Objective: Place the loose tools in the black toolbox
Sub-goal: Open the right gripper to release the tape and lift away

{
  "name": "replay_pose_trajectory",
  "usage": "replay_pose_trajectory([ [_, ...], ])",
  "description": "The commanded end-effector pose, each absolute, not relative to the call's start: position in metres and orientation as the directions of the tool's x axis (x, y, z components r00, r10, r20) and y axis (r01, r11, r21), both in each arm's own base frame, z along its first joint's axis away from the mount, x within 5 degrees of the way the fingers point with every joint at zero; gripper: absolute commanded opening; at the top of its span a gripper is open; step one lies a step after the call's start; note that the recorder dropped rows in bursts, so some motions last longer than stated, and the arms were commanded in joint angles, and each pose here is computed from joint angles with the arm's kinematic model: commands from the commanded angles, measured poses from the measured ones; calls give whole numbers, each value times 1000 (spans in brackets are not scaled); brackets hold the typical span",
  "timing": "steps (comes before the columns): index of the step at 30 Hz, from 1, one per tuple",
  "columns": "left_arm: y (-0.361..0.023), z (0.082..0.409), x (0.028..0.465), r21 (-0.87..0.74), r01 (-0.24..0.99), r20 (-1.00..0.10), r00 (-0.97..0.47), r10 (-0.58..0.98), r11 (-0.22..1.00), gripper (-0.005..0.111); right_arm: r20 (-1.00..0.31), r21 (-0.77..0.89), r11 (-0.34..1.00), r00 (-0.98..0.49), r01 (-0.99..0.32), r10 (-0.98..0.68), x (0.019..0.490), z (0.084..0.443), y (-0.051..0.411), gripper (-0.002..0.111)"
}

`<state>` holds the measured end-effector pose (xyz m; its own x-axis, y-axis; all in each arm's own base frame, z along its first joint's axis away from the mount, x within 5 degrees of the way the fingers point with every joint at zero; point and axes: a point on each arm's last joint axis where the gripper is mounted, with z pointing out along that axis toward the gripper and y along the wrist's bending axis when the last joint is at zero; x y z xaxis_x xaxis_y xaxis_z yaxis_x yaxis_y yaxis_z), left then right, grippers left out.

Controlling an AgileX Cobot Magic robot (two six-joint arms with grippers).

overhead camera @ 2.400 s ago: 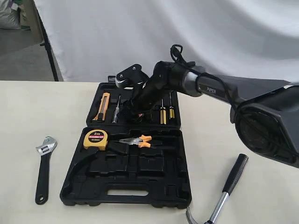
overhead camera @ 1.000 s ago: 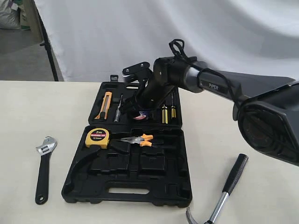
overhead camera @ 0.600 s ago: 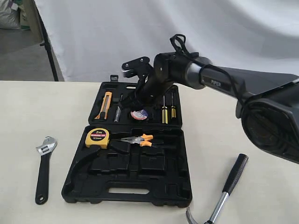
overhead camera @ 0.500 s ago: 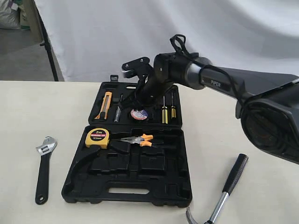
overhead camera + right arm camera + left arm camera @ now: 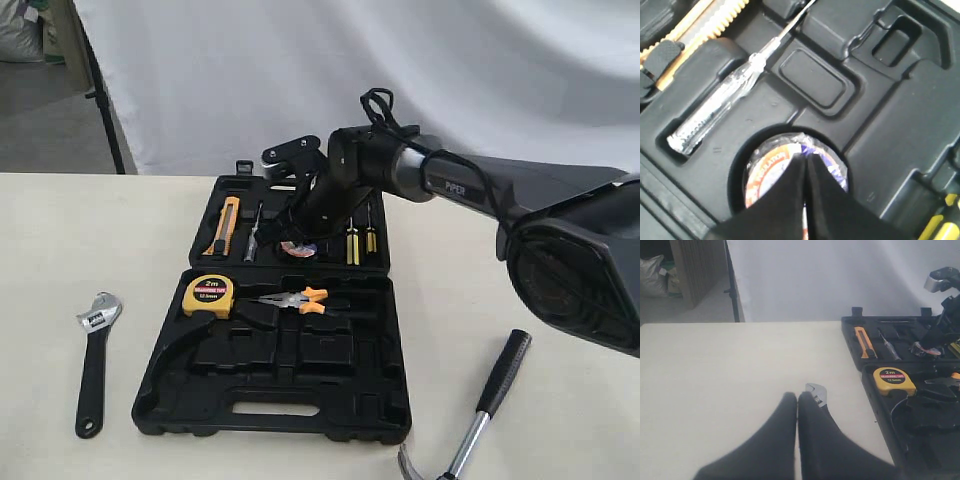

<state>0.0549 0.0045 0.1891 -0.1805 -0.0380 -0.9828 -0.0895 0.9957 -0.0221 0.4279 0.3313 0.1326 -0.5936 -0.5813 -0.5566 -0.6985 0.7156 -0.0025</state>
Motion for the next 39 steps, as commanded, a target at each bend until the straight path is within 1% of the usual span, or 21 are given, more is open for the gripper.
replay_pose_trajectory([
  [1, 4, 189, 55, -30, -80, -983, -178, -44, 996, 1, -573, 27, 752, -627, -659, -528, 429, 144, 329, 0],
  [5, 4, 189, 55, -30, -80, -983, -178, -44, 996, 1, -575, 31, 757, -631, -652, -520, 429, 145, 329, 0],
  [6, 4, 189, 55, -30, -80, -983, -178, -44, 996, 1, -577, 30, 757, -630, -652, -519, 429, 145, 329, 1],
  [8, 4, 189, 55, -30, -80, -983, -178, -44, 996, 1, -579, 29, 754, -626, -656, -523, 427, 145, 332, 13],
  [11, 4, 189, 55, -30, -80, -983, -178, -44, 996, 1, -579, 20, 745, -615, -666, -535, 425, 145, 336, 41],
  [13, 4, 189, 55, -30, -80, -983, -178, -44, 996, 1, -586, 12, 739, -603, -674, -541, 423, 147, 338, 56],
  [15, 4, 189, 55, -30, -80, -983, -178, -44, 996, 1, -601, 1, 731, -585, -682, -545, 424, 150, 338, 61],
  [17, 4, 189, 55, -30, -80, -983, -178, -44, 996, 1, -611, 0, 732, -579, -681, -539, 425, 152, 339, 60],
  [19, 4, 189, 55, -30, -80, -983, -178, -44, 996, 1, -617, -1, 732, -576, -681, -536, 425, 154, 339, 56],
  [23, 4, 189, 55, -30, -80, -983, -178, -44, 996, 1, -617, -1, 732, -576, -681, -536, 425, 154, 339, 43],
  [26, 4, 189, 55, -30, -80, -983, -178, -44, 996, 1, -614, -8, 726, -570, -687, -546, 425, 152, 339, 31],
  [27, 4, 189, 55, -30, -80, -983, -178, -44, 996, 1, -607, -7, 726, -574, -687, -549, 425, 147, 339, 22],
  [28, 4, 189, 55, -30, -80, -983, -178, -44, 996, 1, -605, -6, 726, -576, -687, -550, 425, 145, 339, 18],
  [29, 4, 189, 55, -30, -80, -983, -178, -44, 996, 1, -595, -5, 726, -582, -687, -555, 426, 138, 339, 10],
  [31, 4, 189, 55, -30, -80, -983, -178, -44, 996, 1, -574, -3, 726, -594, -687, -564, 426, 123, 340, 1],
  [34, 4, 189, 55, -30, -80, -983, -178, -44, 996, 1, -577, -4, 727, -592, -687, -562, 427, 120, 340, -1],
  [37, 4, 189, 55, -30, -80, -983, -178, -44, 996, 1, -597, -1, 734, -588, -680, -545, 426, 133, 341, 0],
  [38, 4, 189, 55, -30, -80, -983, -178, -44, 996, 1, -599, -1, 743, -595, -669, -536, 426, 136, 341, 5],
  [39, 4, 189, 55, -30, -80, -983, -178, -44, 996, 1, -600, -7, 757, -603, -653, -526, 425, 137, 341, 18],
])
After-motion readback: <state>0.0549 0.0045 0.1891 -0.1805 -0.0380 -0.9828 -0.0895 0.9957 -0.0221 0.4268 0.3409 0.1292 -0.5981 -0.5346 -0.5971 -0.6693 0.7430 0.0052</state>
